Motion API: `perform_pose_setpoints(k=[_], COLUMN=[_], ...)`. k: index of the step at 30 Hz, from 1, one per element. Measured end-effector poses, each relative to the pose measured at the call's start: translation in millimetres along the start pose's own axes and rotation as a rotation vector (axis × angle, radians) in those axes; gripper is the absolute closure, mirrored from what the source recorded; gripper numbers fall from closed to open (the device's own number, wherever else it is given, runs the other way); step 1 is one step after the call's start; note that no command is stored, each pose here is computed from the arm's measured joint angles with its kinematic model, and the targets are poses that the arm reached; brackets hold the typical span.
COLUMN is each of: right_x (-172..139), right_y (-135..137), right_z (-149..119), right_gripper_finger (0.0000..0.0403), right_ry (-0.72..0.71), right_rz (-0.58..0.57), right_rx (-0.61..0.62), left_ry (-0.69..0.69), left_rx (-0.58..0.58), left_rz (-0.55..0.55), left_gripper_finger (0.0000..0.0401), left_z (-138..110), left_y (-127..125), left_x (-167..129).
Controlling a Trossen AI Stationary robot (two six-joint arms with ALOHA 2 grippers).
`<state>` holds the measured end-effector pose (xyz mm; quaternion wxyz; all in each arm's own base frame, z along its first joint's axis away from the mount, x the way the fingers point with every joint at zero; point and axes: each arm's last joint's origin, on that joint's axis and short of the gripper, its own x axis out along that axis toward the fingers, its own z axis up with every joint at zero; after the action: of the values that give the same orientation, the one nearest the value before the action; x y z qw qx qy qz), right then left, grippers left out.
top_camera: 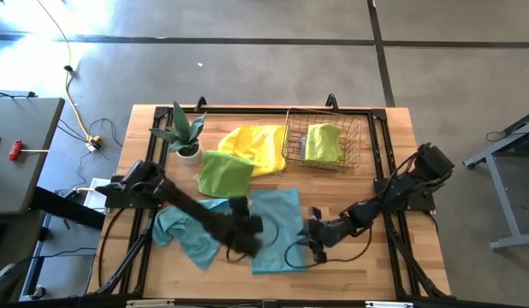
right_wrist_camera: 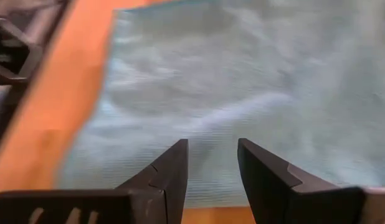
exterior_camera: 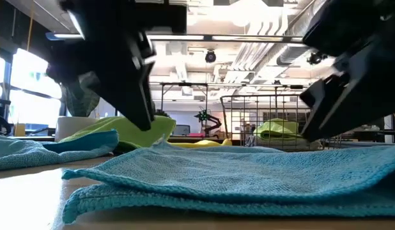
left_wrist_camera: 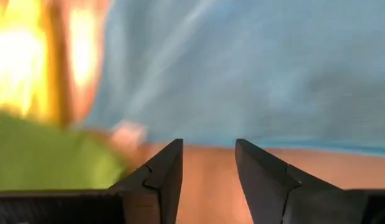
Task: Fold microfiber towels
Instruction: Fold the right blue microfiber towel
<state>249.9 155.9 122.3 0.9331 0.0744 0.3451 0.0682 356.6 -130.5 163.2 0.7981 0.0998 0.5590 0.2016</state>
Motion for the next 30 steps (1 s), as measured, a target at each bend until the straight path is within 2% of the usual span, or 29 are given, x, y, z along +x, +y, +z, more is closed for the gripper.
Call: perform_pose_setpoints(k=[5, 9, 13, 15, 20, 27, 30], right_x=[-9.4, -19.4, -20.6, -19.5, -11.6, -3.3, -0.1], right_y=[30.4, 64.9, 96.0, 107.0, 118.9, 128.1, 129.5], right_z=[-3.1, 3.3, 10.6, 14.5, 17.6, 14.2, 9.1], right_gripper_finger=[0.0270, 0.0270, 0.0268, 0.0264, 0.0235, 0.0200, 0.0198], right_ry=[-0.094, -0.160, -0.092, -0.033, 0.127, 0.217, 0.235], right_rz=[0.074, 0.016, -0.061, -0.107, -0.193, -0.113, -0.104], right_rx=[-0.055, -0.208, -0.375, -0.413, -0.403, -0.407, -0.462], left_ry=[-0.241, -0.369, -0.452, -0.464, -0.458, -0.456, -0.448], left_rx=[0.117, 0.189, 0.257, 0.287, 0.344, 0.407, 0.489], left_rz=[-0.065, -0.154, -0.206, -0.218, -0.289, -0.295, -0.267], left_gripper_finger=[0.0263, 0.0263, 0.0263, 0.0262, 0.0253, 0.0232, 0.0223], left_z=[-5.5, -15.9, -26.7, -33.1, -42.1, -47.3, -50.2], left_y=[-45.6, -70.7, -85.8, -90.6, -100.2, -108.8, -113.9], left_x=[-28.2, -35.6, -37.6, -38.3, -45.1, -40.3, -30.0])
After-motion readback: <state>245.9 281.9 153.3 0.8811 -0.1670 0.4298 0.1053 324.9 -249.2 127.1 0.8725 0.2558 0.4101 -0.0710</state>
